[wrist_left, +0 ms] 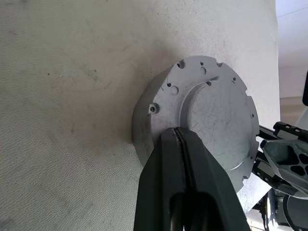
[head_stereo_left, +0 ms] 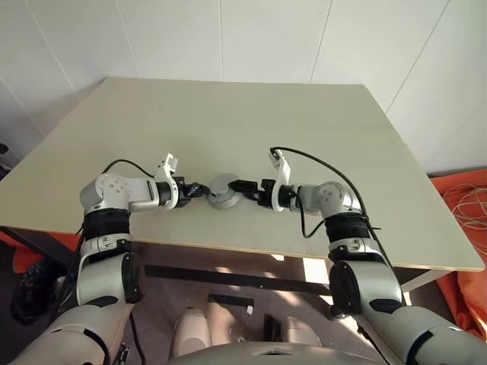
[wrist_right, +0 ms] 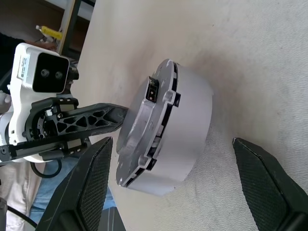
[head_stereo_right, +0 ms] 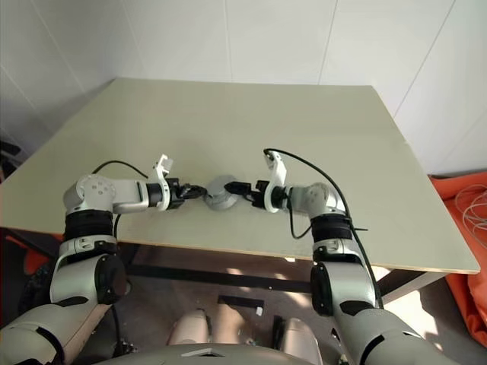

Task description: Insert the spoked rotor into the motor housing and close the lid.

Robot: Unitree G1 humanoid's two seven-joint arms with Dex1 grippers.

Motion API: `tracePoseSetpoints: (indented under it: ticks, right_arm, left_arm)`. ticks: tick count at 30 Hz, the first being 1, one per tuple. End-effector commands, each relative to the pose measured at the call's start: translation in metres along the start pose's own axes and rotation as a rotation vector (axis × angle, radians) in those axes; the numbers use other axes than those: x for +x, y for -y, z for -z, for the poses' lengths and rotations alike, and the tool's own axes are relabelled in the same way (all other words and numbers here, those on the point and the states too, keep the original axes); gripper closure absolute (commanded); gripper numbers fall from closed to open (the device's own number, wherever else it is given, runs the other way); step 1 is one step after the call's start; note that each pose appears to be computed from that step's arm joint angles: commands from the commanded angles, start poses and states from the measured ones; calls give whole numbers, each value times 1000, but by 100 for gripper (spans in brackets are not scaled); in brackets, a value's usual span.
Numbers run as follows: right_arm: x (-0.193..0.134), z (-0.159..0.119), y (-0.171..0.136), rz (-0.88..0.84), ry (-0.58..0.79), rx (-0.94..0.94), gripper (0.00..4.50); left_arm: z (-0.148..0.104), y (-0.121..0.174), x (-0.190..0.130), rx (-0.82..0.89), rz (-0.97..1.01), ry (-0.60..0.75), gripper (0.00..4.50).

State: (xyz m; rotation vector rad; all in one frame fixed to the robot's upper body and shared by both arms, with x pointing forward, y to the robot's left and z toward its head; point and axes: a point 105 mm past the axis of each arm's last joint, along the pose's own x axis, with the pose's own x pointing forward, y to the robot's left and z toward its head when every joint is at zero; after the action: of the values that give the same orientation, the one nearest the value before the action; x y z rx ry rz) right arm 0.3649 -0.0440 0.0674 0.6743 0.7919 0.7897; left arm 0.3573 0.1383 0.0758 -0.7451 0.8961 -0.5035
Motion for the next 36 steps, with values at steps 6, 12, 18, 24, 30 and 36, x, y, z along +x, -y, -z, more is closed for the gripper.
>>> tracePoseSetpoints:
  ticks: [6,12,18,24,30,36]
  right_arm:
    - [9,-14,-16,-34,57,13,3]
    - [13,-13,-25,-65,50,40,3]
    - [17,-9,-33,-89,30,89,3]
    - [19,-8,-37,-96,26,99,158]
    - [18,-12,-35,-83,37,105,232]
    - [18,-12,-35,-82,36,112,244]
  left_arm:
    - [0,-7,-3,4,-40,13,450]
    - [-1,-7,-4,4,-42,17,450]
    - [-2,-7,-4,5,-43,19,450]
    - [-3,-8,-4,4,-45,25,450]
    - [-4,-8,-4,3,-48,31,450]
    - [-4,-8,-5,3,-49,34,450]
